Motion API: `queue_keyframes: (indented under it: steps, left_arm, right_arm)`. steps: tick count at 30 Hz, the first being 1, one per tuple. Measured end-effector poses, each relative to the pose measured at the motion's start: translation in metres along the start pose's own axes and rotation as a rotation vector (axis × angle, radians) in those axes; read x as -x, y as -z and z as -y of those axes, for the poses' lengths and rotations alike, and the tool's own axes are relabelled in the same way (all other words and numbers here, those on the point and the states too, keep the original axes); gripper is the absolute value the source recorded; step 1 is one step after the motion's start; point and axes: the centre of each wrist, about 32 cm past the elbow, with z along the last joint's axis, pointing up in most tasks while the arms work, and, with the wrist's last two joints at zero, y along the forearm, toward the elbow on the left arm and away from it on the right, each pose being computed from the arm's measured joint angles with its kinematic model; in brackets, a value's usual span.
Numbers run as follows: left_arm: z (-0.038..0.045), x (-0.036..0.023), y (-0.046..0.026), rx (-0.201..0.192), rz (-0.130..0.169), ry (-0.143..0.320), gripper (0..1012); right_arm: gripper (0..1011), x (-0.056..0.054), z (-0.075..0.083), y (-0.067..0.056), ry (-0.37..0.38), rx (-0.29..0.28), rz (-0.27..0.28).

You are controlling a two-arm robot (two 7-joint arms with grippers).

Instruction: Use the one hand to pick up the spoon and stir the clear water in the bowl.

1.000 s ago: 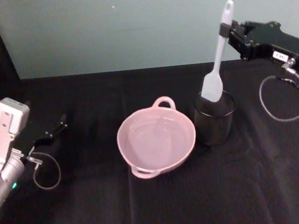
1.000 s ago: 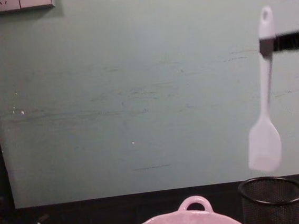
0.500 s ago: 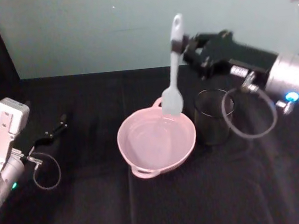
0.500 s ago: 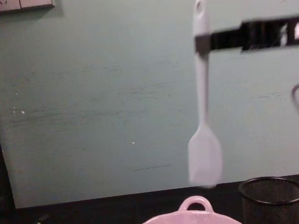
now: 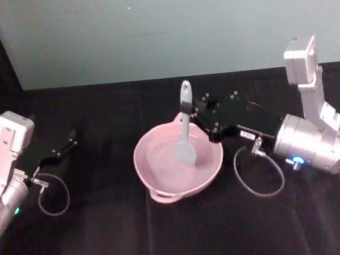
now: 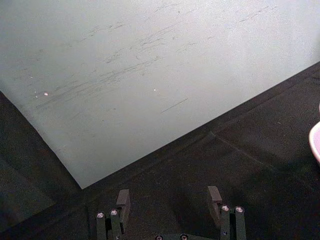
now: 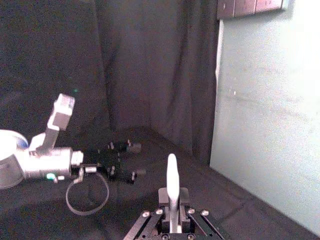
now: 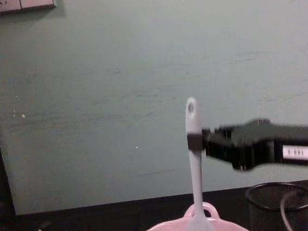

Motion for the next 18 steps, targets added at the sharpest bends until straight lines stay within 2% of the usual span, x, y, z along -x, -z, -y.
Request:
queue_keyframes:
  steps: [3, 9, 13, 18]
  left_arm:
    - [0.0, 0.0, 0.0, 0.0, 0.0, 0.0, 1011]
    - [0.0, 0.0, 0.0, 0.0, 0.0, 0.0, 1011]
    - [0.0, 0.0, 0.0, 0.0, 0.0, 0.0, 1011]
    - [0.0, 0.0, 0.0, 0.0, 0.0, 0.0, 1011]
  right_arm:
    - [114, 0.002, -0.001, 0.012, -0.009, 0.016, -0.017]
    - [114, 0.009, -0.01, 0.027, -0.042, 0.026, -0.059]
    - [113, 0.014, -0.024, 0.035, -0.056, 0.005, -0.084]
    - [114, 0.014, -0.042, 0.041, -0.037, -0.046, -0.071]
